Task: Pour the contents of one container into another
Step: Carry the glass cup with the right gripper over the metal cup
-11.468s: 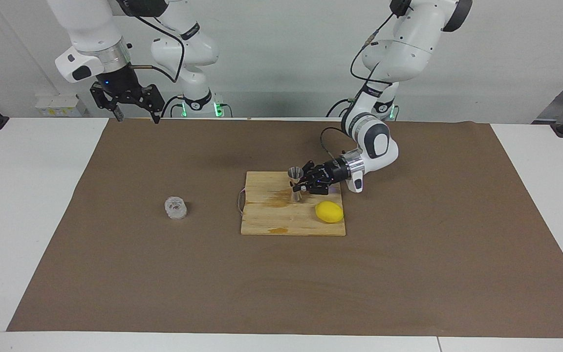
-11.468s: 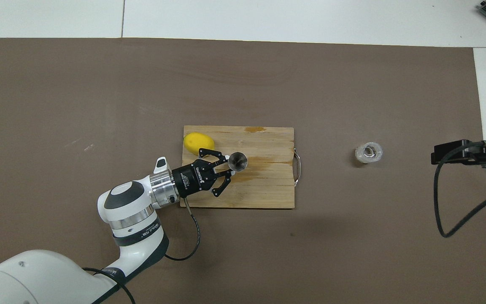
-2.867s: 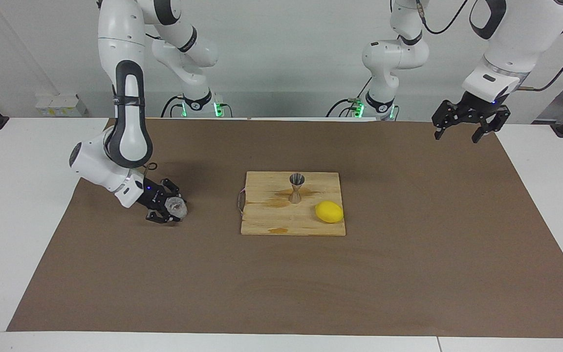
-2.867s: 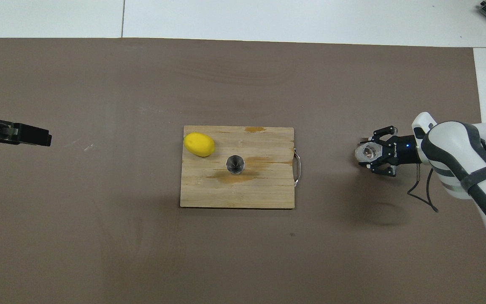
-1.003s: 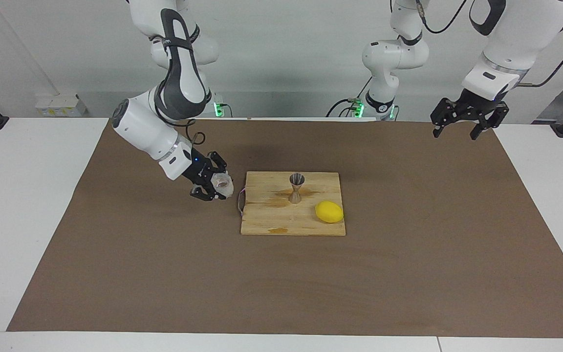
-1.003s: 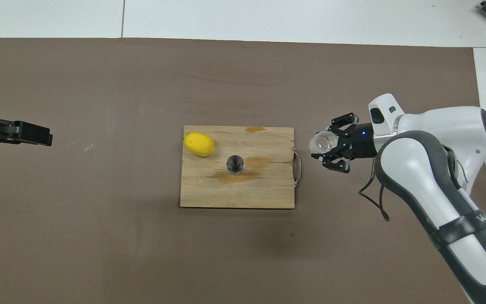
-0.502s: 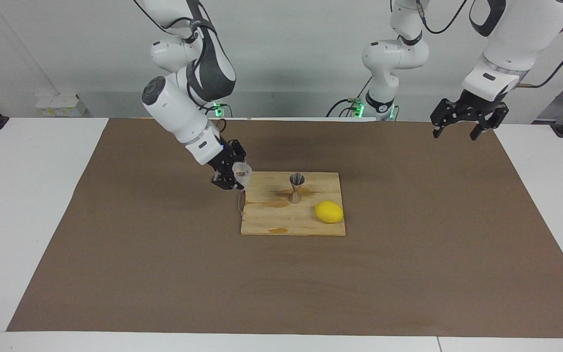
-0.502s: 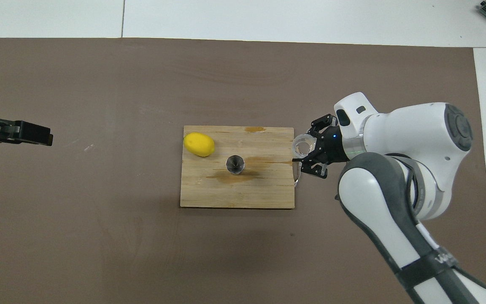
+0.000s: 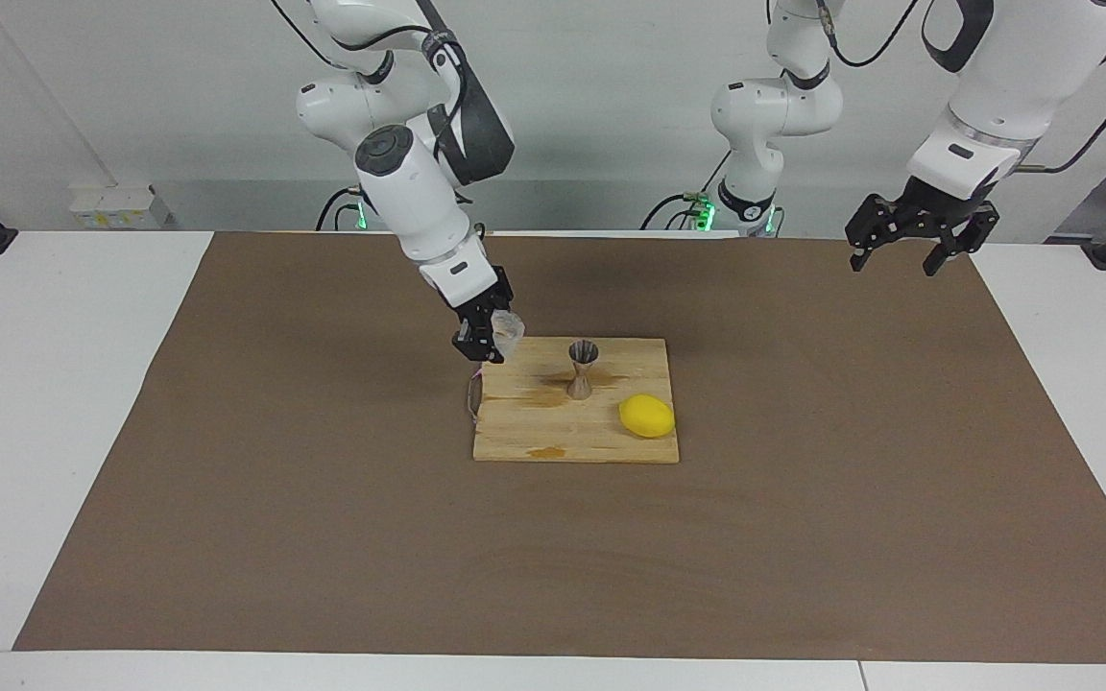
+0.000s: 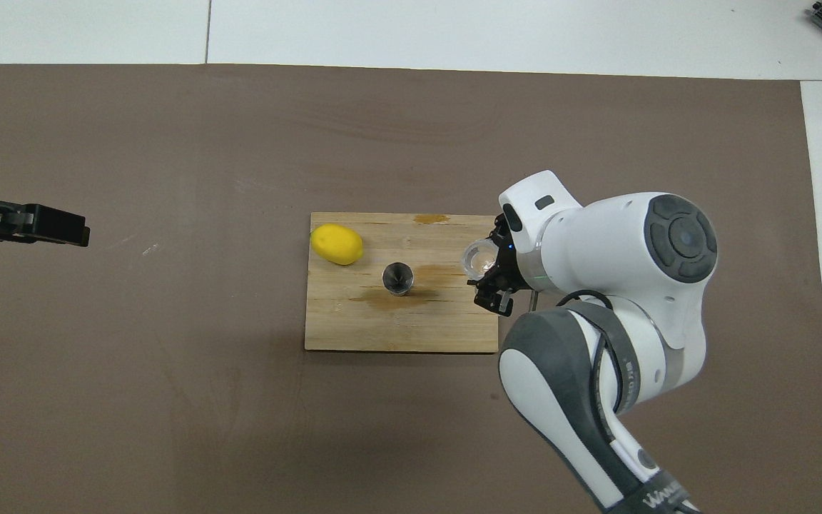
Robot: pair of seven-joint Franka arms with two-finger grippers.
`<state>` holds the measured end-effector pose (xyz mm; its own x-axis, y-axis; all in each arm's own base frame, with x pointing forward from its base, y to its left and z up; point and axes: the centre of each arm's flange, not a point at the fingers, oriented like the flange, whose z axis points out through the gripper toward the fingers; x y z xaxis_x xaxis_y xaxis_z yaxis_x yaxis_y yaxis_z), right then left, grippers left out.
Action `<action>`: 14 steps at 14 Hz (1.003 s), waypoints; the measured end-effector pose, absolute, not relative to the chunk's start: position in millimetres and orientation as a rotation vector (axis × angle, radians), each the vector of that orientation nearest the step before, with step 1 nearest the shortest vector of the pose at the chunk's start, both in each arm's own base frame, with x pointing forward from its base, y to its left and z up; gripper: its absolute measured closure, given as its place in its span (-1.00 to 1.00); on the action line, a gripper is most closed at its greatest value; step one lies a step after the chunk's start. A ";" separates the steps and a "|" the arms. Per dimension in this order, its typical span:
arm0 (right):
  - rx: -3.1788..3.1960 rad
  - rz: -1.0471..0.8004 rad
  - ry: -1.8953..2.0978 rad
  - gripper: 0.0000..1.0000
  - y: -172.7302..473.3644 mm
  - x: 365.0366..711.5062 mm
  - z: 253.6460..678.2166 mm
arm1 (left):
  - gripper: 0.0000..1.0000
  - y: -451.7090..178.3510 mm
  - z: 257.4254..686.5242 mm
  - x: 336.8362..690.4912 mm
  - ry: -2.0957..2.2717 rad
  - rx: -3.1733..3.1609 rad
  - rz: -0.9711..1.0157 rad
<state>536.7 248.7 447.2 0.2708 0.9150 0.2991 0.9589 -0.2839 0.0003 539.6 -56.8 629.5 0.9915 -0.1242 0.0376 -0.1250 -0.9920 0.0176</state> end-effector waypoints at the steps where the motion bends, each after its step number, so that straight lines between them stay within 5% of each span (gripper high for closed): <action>1: -2.361 -0.357 -1.766 -0.20 256.9 535.5 448.4 | -1.00 -56.8 629.6 539.7 -0.194 3.115 0.057; 14: -2.396 -0.279 -1.971 -0.20 324.5 530.6 433.2 | -1.00 -56.8 628.7 540.2 -0.179 3.116 0.055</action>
<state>530.6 324.5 433.2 0.1835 0.9707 0.1550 0.9755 -0.1993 0.0929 540.2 -56.8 628.7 0.9928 -0.1142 0.0364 -0.1149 -0.9932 0.0181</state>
